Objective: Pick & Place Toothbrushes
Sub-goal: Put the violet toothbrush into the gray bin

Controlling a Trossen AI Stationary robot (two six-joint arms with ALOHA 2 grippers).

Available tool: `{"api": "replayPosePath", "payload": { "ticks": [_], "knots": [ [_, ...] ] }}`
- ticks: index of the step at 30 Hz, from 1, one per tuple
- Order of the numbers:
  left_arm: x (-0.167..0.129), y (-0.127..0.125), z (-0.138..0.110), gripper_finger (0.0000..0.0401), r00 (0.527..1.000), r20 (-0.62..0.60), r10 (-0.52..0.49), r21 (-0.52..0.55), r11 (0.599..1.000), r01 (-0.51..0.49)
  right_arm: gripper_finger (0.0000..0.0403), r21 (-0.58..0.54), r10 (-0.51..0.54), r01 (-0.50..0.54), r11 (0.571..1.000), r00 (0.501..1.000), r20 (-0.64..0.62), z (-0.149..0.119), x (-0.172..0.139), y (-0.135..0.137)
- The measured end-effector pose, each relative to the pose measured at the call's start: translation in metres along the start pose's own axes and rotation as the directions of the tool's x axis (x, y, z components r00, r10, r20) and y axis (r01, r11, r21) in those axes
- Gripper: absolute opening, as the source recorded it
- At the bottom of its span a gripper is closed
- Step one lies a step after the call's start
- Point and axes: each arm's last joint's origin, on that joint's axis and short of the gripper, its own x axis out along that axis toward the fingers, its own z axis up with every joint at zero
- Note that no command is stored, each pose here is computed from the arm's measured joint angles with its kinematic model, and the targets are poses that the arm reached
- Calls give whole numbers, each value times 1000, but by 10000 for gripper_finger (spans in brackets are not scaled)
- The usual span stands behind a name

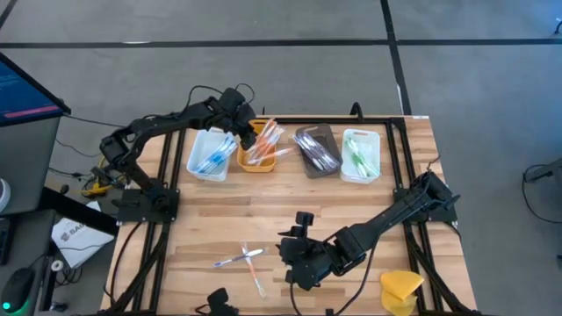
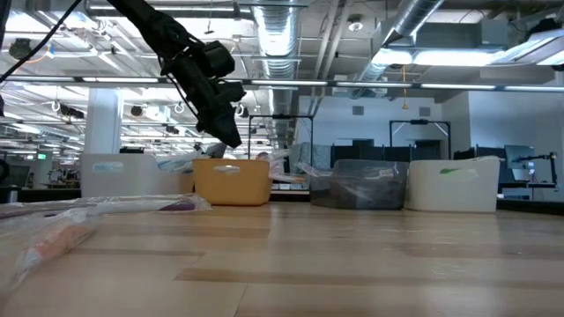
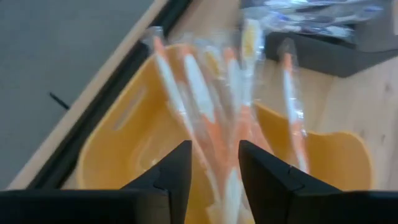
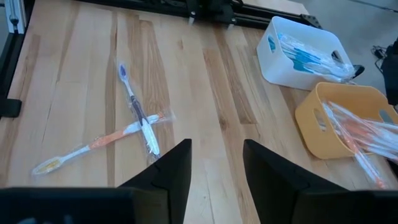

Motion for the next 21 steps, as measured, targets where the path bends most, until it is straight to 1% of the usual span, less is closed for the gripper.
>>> {"api": "replayPosePath", "payload": {
  "ticks": [4, 7, 10, 13, 15, 19, 21],
  "knots": [
    [-2, -1, 1, 140, 1000, 6, 1, 2, 1000, -1, 137, -5, 1, -1, 1000, 1000, -7, -1, 0, 0],
    [-10, -7, 3, 145, 1000, 22, -10, 2, 1000, 10, 137, -15, 20, -20, 1000, 999, -26, -2, 0, 0],
    [-21, -18, -1, 147, 998, 27, -57, 12, 998, 57, 140, -14, 33, -33, 999, 999, -32, -3, 0, 0],
    [-33, -36, -14, 147, 990, 36, -135, 44, 990, 133, 141, -14, 46, -47, 999, 998, -37, -3, 0, 1],
    [-44, -50, -25, 148, 979, 49, -196, 44, 980, 194, 141, -10, 49, -49, 999, 998, -36, -3, 0, 1],
    [-64, -79, -62, 147, 955, 58, -292, 51, 956, 289, 138, 7, 66, -65, 998, 997, -41, -3, 0, 2],
    [-73, -92, -79, 148, 936, 108, -334, 68, 942, 329, 137, 9, 64, -63, 998, 997, -40, -2, 1, 1]
  ]
}}
